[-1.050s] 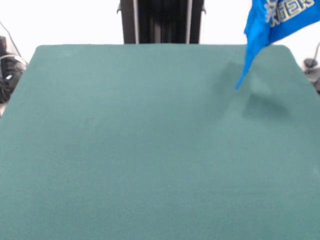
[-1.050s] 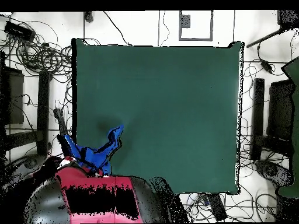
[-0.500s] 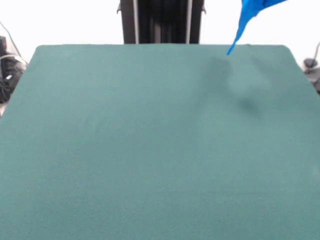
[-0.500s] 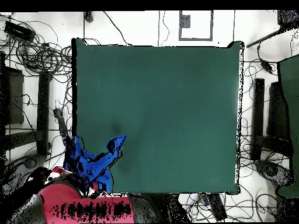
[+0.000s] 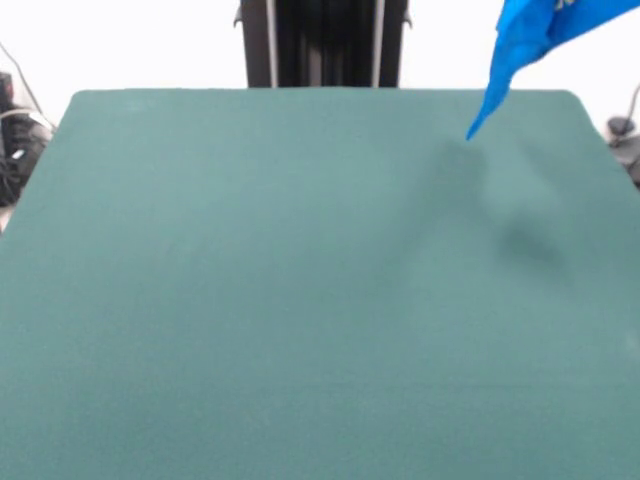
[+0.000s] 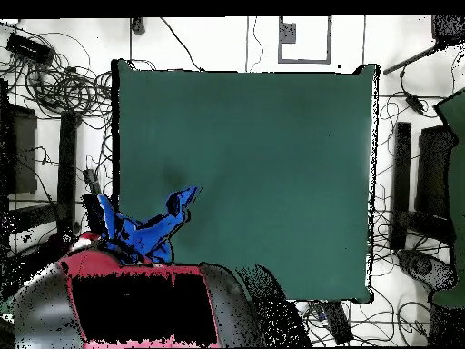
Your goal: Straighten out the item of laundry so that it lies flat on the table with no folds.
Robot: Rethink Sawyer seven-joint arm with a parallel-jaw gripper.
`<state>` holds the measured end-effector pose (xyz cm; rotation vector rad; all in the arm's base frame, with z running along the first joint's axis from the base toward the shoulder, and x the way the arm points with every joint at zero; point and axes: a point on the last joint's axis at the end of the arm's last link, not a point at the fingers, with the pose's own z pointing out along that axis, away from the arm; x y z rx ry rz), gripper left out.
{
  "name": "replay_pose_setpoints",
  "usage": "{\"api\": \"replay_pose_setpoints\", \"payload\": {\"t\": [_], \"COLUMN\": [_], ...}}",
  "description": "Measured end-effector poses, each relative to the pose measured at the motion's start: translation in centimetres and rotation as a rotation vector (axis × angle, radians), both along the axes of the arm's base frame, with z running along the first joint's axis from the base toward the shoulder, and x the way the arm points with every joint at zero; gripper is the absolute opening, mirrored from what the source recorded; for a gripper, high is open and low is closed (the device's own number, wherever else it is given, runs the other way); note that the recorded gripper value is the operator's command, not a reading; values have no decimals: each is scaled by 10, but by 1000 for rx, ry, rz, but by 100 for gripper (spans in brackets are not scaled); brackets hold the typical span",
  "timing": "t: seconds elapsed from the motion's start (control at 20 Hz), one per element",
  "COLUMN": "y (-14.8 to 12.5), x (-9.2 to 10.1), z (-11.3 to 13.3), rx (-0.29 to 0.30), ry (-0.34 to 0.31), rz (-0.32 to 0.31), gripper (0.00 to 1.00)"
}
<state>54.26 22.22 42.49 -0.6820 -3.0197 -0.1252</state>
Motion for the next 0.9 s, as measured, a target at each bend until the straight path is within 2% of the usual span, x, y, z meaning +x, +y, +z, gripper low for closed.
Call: {"api": "replay_pose_setpoints", "payload": {"t": [0.3,0.6,0.9], "y": [17,50,73], "x": [20,35,50], "z": [-14,-35,-51], "rx": [-1,-1,-4], "ry": [13,33,43], "rz": [26,65,57], "gripper": [0,0,0]}}
